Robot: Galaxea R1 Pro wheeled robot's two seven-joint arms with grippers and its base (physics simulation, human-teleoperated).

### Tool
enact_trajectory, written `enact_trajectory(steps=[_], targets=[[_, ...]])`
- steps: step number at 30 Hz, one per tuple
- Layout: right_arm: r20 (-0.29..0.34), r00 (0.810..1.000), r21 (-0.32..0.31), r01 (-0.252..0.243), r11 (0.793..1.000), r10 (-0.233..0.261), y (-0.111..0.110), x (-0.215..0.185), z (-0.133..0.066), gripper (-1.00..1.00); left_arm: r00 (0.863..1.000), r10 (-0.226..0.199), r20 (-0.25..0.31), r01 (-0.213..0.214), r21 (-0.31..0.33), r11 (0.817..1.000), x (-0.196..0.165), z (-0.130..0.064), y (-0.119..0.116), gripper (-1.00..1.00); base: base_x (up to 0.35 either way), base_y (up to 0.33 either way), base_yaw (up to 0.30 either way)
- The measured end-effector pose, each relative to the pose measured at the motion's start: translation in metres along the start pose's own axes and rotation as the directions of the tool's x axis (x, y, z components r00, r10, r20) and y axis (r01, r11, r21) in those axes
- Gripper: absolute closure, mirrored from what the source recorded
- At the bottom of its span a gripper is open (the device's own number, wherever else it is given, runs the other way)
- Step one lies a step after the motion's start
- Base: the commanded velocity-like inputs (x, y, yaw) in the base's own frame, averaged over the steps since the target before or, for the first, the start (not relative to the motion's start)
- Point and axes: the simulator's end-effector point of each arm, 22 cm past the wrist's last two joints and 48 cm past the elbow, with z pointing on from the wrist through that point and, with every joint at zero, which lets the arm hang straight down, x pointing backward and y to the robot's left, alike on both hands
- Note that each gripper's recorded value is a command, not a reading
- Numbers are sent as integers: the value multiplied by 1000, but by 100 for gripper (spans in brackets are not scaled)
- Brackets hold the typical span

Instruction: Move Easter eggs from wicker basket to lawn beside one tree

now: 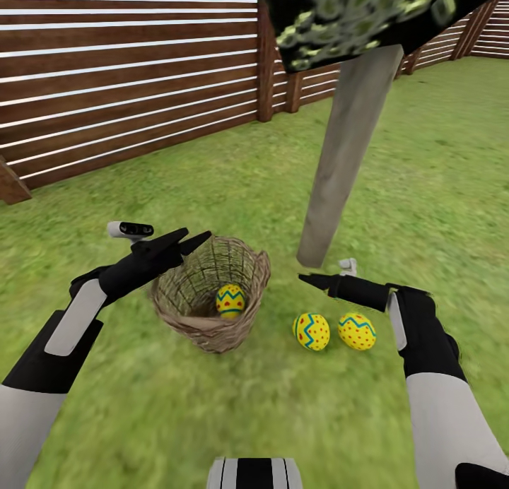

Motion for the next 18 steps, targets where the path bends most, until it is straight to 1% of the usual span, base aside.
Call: enact_trajectory(steps=[3,4,5,6,7,8,12,13,15,16,18], targets=[[-1,1000,24,2,1000,-2,-1,1,7,-100,1000,1,0,-1,-1,1000,0,0,0,-100,323,111,0],[-33,999,53,19,998,-17,-3,8,16,-100,1000,1,0,-1,0,1000,0,0,0,-100,274,77,0],[-50,998,67,29,997,-26,-4,12,21,-100,1000,1,0,-1,0,1000,0,0,0,-100,147,40,0],[-72,997,88,44,995,-37,-6,17,26,-100,1000,0,0,0,-1,1000,0,0,0,-100,117,32,0],[-79,996,96,48,994,-40,-7,18,28,-100,1000,0,-1,0,-1,1000,0,0,0,-100,60,16,0],[-89,995,113,54,992,-44,-7,22,35,-100,1000,0,0,0,-1,1000,0,0,1,-100,38,10,0],[-103,994,142,59,988,-45,0,30,58,-100,1000,0,-1,0,-1,1000,0,0,1,-100,14,4,0],[-116,992,149,70,986,-53,2,34,63,-100,1000,0,-1,0,-1,1000,0,0,0,-100,3,1,0],[-197,975,183,139,973,-102,7,53,83,-100,1000,0,-1,0,0,1000,0,0,0,-100,1,0,0],[-218,969,203,161,966,-116,6,56,86,-100,1000,0,-1,0,0,1000,0,0,0,-100,0,0,0],[-237,962,247,193,950,-134,3,55,88,-100,1000,0,-1,0,0,1000,0,0,0,-100,0,0,0]])
